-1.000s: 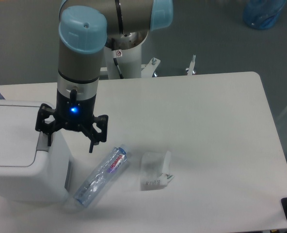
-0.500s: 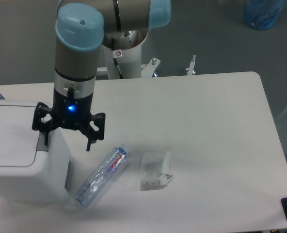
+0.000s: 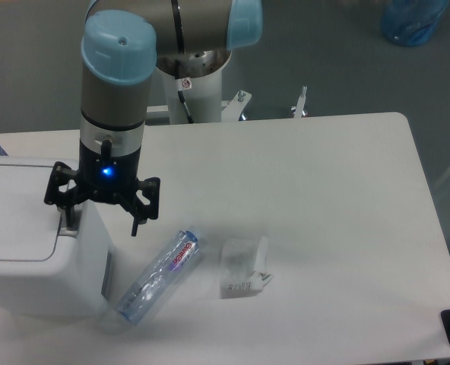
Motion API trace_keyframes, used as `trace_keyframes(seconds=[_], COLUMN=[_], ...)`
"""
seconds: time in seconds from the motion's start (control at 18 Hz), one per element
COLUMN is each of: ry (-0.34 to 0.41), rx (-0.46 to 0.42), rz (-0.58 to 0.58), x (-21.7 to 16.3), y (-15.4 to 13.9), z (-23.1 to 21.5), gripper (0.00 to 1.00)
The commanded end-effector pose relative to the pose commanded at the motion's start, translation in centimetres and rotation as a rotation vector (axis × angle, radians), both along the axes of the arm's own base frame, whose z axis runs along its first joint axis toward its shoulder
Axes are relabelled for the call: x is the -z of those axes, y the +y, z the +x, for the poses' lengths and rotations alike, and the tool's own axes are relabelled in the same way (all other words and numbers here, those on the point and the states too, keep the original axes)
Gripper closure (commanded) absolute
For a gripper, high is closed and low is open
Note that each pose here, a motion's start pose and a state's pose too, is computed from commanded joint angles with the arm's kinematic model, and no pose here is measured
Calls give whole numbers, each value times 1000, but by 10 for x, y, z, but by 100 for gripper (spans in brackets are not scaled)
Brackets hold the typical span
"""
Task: Open the trash can
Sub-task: 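Push the lid edge to swing the bin lid open, then raise the gripper and withdraw it from the open bin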
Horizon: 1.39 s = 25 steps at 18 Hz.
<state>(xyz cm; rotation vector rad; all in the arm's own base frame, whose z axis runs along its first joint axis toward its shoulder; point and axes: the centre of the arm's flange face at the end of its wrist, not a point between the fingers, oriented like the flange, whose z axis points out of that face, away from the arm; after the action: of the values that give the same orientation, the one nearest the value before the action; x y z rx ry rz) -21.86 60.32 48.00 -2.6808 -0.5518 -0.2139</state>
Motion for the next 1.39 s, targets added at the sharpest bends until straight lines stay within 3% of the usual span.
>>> trace_keyframes(seconds=[0.44, 0.61, 1.06, 1.39], ry=[11, 53, 143, 247], rx=[-2, -14, -42, 64], rz=[4, 1, 37, -43], x=[-4, -9, -15, 16], y=[0, -3, -39, -65], z=[-2, -17, -110, -175], gripper=[0, 0, 0, 0])
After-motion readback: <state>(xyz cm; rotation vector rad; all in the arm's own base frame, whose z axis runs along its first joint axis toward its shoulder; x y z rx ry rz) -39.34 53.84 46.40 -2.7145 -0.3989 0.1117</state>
